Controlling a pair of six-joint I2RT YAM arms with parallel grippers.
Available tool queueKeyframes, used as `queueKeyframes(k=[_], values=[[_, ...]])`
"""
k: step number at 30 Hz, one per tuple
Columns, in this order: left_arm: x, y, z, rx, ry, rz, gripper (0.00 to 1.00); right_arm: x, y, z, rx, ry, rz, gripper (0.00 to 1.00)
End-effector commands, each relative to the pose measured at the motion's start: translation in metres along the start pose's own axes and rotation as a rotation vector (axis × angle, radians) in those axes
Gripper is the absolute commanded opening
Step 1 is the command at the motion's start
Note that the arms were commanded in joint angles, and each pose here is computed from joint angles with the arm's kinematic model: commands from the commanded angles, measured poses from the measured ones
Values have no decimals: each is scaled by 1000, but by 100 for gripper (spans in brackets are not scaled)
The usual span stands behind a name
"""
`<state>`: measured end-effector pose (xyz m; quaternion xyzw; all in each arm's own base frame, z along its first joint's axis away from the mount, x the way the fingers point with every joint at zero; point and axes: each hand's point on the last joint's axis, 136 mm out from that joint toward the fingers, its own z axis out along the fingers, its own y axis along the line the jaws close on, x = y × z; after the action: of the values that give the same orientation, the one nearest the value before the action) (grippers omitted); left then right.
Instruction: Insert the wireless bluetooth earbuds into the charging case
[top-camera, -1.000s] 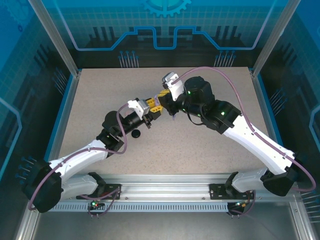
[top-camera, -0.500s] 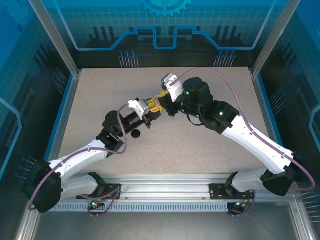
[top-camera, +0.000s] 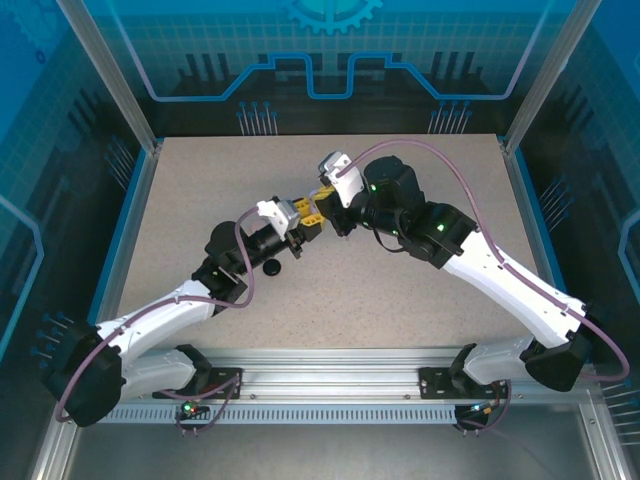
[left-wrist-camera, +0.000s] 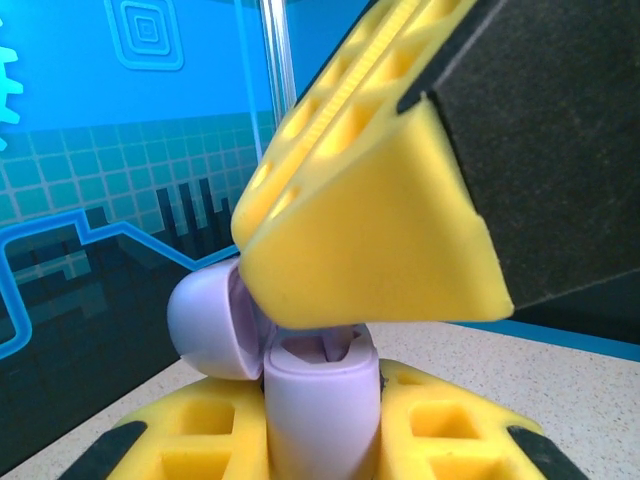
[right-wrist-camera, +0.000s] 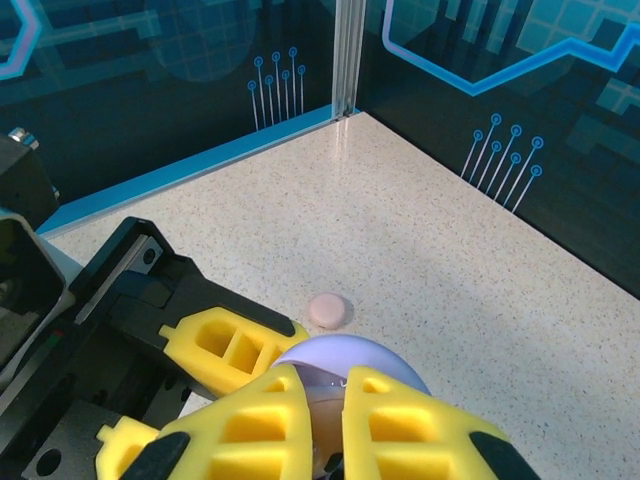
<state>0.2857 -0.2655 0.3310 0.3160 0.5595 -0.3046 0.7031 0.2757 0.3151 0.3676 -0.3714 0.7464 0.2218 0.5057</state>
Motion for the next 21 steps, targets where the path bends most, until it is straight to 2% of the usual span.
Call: queueKeyframes(k=[1,5,6,11,15,21], values=[[-43,-1,1,2,-109,48,0,15,32,7,-131,48,-36,12],[-41,0,1,2,-103,43,0,15,31,9,-124,61,-32,21],[-41,-1,1,2,-102,43,0,13,28,10,-106,61,-23,26],[-37,0,1,1,-93,37,0,-7,15,4,-47,26,21,40],[-36,0,1,-1,-90,32,0,-31,7,-9,-40,-27,72,51],[-35,0,-1,-6,-93,32,0,-56,-15,-43,-23,-124,180,60]])
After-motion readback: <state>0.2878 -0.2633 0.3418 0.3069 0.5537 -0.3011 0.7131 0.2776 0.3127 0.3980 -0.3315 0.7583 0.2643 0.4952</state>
